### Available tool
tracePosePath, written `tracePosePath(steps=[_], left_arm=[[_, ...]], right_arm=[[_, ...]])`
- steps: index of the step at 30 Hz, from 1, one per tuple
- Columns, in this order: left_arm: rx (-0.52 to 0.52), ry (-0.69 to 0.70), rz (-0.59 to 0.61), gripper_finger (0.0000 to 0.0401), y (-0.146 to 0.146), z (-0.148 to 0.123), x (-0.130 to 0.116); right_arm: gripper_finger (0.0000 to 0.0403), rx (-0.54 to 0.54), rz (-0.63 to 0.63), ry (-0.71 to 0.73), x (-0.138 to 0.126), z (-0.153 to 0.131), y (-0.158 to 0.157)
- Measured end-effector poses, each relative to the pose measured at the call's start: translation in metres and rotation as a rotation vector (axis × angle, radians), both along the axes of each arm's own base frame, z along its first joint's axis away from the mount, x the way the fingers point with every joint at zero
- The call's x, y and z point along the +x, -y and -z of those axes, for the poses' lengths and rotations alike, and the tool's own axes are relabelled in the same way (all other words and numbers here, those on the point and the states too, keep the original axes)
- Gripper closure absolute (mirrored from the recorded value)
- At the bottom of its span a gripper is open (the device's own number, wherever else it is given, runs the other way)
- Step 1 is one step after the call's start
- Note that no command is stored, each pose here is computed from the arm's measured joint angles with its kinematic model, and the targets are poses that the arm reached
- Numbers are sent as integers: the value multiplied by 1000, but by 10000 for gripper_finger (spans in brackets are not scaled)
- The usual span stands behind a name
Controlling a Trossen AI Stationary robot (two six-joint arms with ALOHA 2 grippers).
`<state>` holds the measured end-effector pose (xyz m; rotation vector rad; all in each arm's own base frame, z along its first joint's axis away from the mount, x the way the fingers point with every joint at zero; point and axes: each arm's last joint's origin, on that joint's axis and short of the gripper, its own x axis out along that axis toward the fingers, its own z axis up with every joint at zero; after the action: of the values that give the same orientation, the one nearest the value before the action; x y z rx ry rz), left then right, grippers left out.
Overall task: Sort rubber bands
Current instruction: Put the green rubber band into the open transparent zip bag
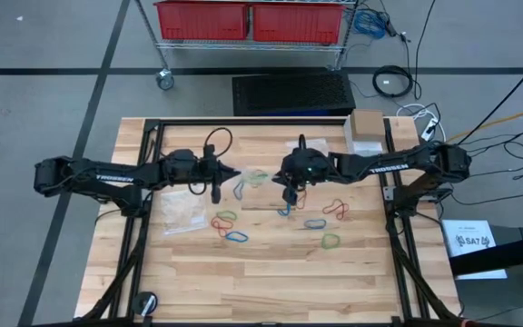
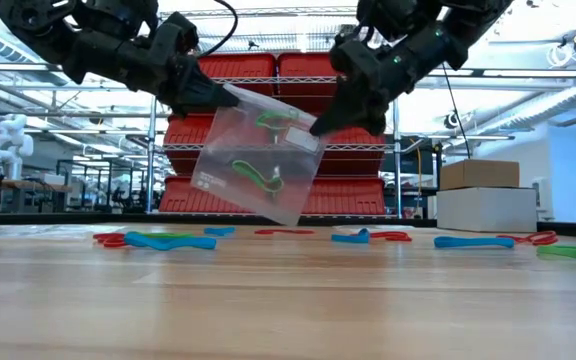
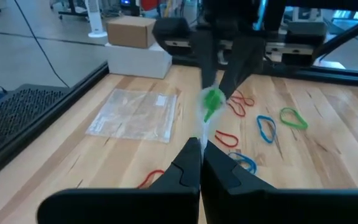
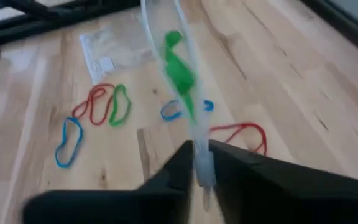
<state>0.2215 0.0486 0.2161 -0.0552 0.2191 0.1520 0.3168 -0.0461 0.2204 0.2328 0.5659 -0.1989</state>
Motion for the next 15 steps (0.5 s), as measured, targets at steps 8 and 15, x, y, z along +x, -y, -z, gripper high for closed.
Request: tracePosePath(steps=[8, 15], left_arm=[[-17, 38, -2, 401, 1, -3, 1], [-19, 60, -1, 401, 0, -3, 4]], right_arm=[[392, -30, 3, 69, 6, -15, 6], [397, -52, -13, 83, 10, -27, 10]])
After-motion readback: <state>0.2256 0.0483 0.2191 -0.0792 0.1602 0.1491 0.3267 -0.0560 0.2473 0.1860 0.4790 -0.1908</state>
